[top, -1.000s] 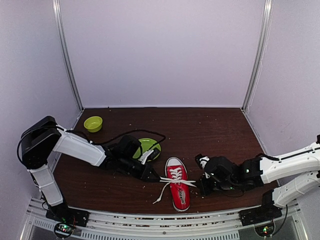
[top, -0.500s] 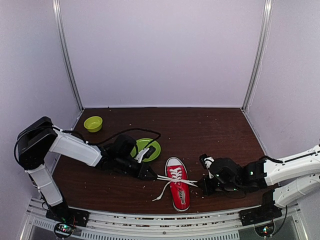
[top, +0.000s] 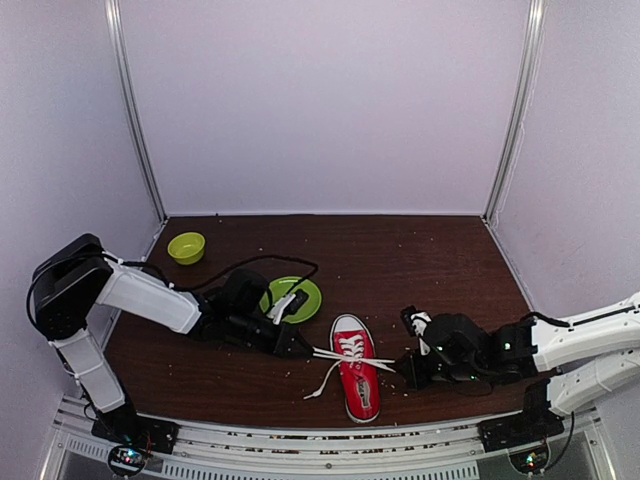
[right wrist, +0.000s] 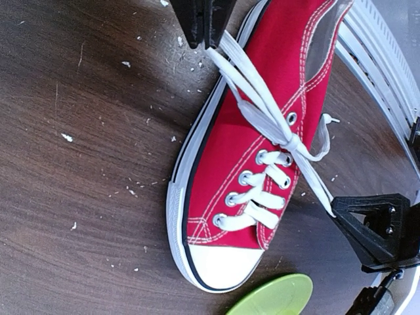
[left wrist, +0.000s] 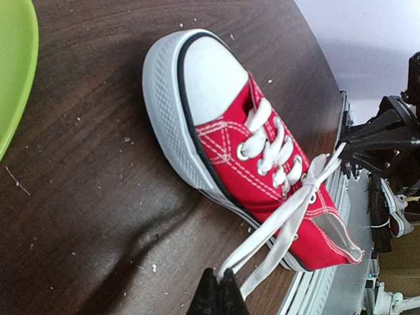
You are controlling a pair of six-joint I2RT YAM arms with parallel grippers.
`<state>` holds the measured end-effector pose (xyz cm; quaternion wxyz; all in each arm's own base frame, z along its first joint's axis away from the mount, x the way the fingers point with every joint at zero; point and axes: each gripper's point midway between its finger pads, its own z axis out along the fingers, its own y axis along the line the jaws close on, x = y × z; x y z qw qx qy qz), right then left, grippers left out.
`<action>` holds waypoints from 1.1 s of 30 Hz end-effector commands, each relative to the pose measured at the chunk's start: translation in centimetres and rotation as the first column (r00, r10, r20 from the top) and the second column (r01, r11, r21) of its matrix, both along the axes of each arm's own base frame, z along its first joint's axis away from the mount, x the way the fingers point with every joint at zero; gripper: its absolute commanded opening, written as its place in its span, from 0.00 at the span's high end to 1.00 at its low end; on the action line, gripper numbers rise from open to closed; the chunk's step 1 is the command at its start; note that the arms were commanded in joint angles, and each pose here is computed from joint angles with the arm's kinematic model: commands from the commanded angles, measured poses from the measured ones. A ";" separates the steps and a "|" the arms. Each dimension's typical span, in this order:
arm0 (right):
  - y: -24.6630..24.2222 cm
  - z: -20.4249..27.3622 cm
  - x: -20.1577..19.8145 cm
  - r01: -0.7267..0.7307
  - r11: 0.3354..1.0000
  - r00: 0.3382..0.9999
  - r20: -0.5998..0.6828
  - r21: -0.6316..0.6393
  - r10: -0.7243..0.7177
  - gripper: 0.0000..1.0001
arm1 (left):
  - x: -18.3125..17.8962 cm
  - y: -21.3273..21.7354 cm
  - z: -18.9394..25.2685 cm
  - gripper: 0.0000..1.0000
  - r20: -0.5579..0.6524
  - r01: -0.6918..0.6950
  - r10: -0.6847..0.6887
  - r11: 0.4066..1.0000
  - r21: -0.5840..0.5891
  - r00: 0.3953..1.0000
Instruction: Tie the shoes
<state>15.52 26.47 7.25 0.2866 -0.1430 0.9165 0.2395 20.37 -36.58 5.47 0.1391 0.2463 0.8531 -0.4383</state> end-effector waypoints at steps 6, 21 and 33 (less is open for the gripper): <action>-0.9 2.2 -0.1 -0.071 0.997 0.996 0.061 -0.013 0.072 0.49 | 2.3 2.7 2.6 0.32 0.136 -0.045 0.038 0.998 0.046 0.990; -4.0 9.2 13.4 0.195 0.979 0.970 0.160 -0.054 -0.185 0.00 | 16.4 12.1 13.8 0.17 0.356 -0.404 0.391 0.914 -0.040 0.849; -25.8 13.4 20.6 0.681 0.731 0.650 0.420 0.049 -0.633 0.00 | 16.0 45.6 14.8 0.11 0.664 -0.987 0.735 0.161 0.020 0.133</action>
